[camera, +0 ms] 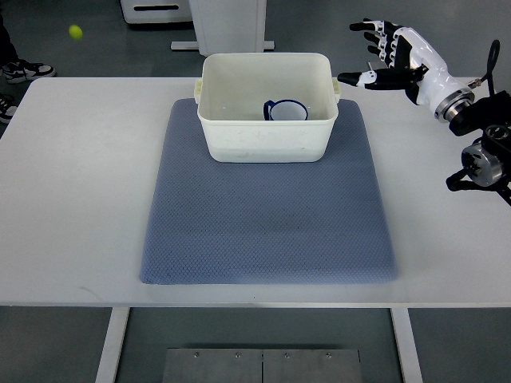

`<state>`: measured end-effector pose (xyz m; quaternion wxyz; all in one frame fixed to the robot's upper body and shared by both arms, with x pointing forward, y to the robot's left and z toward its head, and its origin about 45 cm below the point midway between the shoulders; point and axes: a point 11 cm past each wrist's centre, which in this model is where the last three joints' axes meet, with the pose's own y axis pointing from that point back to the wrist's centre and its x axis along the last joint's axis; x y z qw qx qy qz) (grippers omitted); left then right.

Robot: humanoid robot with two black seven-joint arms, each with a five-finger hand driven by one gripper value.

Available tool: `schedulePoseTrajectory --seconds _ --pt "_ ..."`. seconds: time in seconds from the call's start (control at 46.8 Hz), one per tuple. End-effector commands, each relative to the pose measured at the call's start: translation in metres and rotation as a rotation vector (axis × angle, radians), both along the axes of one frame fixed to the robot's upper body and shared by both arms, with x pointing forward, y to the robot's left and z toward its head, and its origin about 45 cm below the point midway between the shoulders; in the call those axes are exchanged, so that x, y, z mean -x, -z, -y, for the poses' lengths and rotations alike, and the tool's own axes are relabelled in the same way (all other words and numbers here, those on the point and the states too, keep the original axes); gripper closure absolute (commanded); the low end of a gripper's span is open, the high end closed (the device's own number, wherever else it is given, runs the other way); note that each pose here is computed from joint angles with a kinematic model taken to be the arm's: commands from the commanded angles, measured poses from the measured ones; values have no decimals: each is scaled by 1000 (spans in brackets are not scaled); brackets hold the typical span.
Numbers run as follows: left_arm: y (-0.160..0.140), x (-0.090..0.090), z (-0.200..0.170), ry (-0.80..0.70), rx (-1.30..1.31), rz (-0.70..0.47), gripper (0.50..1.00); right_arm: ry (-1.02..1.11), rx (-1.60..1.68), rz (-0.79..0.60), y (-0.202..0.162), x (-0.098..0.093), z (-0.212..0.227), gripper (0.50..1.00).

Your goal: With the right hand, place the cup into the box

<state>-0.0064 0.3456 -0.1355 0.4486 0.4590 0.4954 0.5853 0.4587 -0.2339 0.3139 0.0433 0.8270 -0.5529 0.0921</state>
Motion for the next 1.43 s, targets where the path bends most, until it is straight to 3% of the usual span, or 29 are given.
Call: schedulePoseTrajectory --seconds 0.0,0.77,1.411 --pt "0 0 0 0 0 -1 500 15 -16 -5 3 7 11 500" --pt "0 0 0 0 0 -1 500 152 -184 -53 72 66 71 500" --pt "0 0 0 1 0 -1 500 125 -304 -145 112 82 27 500"
